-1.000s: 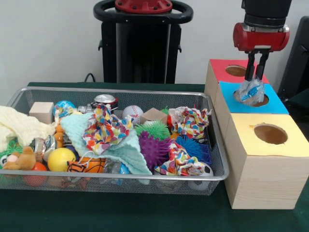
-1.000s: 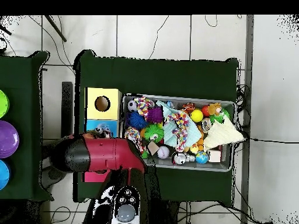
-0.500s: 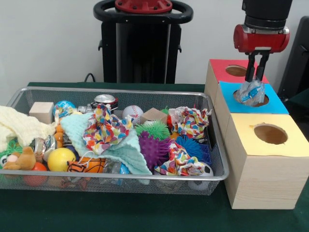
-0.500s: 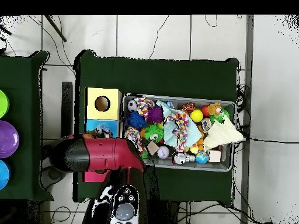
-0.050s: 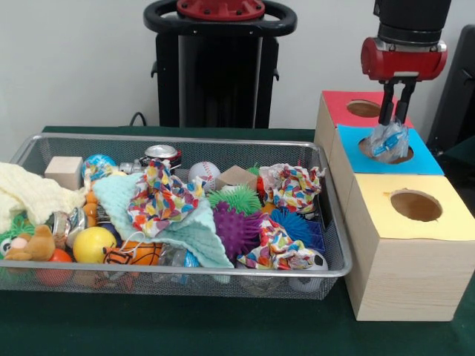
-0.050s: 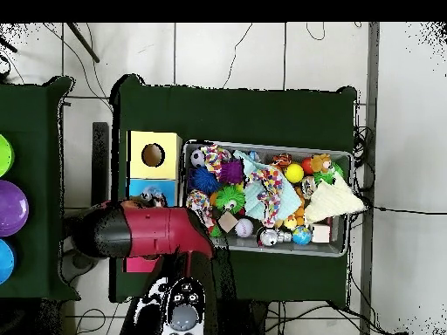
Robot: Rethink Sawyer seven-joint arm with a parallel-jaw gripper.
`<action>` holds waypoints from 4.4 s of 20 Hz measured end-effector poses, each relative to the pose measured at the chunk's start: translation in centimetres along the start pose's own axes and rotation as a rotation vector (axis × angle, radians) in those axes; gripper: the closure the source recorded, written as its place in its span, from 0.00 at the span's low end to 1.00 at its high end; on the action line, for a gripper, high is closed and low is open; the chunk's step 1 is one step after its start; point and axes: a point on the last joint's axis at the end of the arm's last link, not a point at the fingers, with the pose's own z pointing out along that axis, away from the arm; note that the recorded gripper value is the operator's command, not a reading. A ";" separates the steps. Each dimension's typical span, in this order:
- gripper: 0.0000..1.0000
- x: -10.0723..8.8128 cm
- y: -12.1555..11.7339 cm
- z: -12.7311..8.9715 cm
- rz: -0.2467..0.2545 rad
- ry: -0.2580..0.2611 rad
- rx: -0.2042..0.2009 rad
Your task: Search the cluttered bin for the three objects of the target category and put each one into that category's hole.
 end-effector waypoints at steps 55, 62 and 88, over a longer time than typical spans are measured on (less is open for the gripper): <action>0.00 0.0 -2.4 1.9 0.034 -0.012 0.011; 0.00 -2.5 -8.8 0.4 0.146 -0.048 -0.012; 0.00 3.0 -39.1 7.0 0.384 0.003 -0.013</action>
